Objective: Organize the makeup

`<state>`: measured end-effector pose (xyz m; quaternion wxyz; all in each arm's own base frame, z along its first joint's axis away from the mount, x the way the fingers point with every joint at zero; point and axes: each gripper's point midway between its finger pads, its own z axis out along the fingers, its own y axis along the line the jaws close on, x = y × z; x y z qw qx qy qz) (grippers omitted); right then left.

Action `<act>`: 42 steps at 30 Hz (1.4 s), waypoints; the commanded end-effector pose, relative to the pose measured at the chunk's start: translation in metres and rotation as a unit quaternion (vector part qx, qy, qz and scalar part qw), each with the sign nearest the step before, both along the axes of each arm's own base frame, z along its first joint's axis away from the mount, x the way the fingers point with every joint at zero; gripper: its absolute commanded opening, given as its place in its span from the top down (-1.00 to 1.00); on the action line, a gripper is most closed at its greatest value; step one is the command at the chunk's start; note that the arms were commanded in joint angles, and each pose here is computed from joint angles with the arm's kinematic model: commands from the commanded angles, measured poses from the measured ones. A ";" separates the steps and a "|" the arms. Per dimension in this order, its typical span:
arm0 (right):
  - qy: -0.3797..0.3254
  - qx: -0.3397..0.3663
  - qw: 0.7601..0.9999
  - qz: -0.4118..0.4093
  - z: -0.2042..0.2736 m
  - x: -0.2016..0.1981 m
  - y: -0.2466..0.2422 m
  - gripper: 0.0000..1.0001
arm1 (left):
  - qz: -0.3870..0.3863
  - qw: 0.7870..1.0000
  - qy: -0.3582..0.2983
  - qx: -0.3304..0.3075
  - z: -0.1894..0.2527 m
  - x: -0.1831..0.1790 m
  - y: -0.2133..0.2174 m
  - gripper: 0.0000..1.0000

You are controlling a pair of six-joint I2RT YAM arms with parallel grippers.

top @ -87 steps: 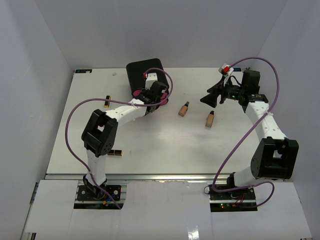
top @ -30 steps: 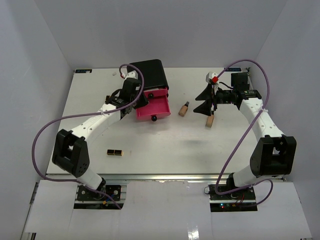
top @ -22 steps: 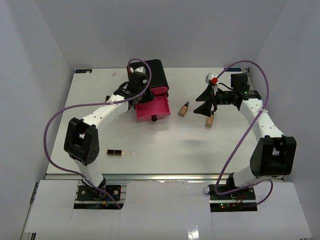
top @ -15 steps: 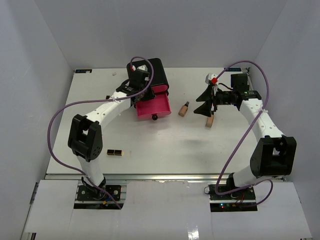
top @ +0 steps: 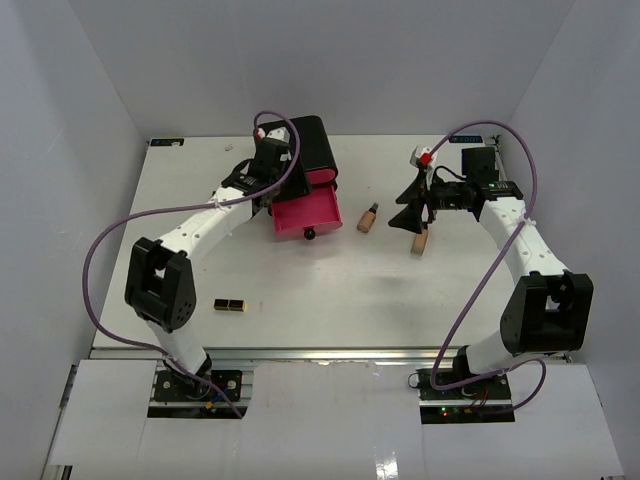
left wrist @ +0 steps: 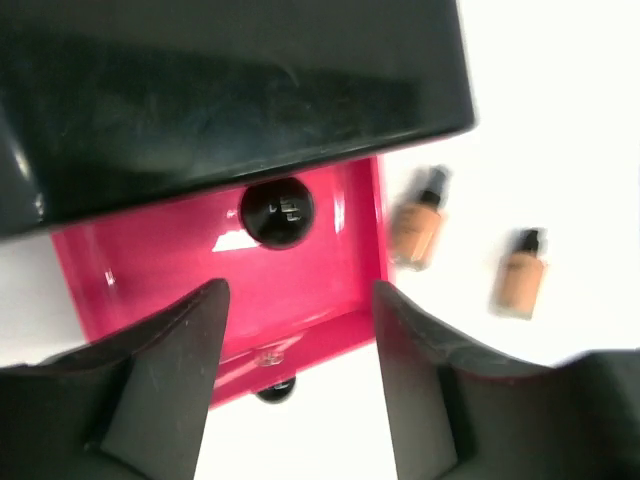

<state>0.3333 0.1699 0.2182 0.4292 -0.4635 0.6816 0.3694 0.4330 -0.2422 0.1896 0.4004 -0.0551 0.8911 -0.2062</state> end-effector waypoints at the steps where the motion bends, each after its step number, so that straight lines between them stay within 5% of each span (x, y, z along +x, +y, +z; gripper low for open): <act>1: 0.070 -0.027 0.992 -0.102 -0.016 0.016 -0.015 -0.66 | -0.035 0.994 -0.082 -0.060 0.076 -0.031 0.004 -0.64; 6: 0.159 -0.033 0.964 -0.209 -0.036 0.029 -0.027 -0.79 | -0.039 0.991 -0.102 -0.079 0.095 -0.062 0.017 -0.79; 13: 0.248 -0.105 0.865 -0.423 -0.091 0.044 -0.074 -0.96 | 0.015 0.994 -0.065 -0.087 0.062 -0.118 0.056 -0.84; 19: 0.289 -0.157 0.806 -0.493 -0.131 0.038 -0.098 -0.96 | 0.078 0.989 -0.055 -0.116 0.043 -0.162 0.090 -0.88; 23: 0.302 -0.166 0.789 -0.509 -0.145 0.045 -0.101 -1.00 | 0.101 0.985 -0.042 -0.135 0.031 -0.176 0.099 -0.88; 30: 0.320 -0.187 0.774 -0.514 -0.167 0.048 -0.097 -0.77 | 0.114 0.983 -0.033 -0.141 0.027 -0.184 0.104 -0.89; 42: 0.296 -0.213 0.771 -0.522 -0.175 0.034 -0.106 0.06 | 0.117 0.982 -0.024 -0.145 0.020 -0.187 0.104 -0.91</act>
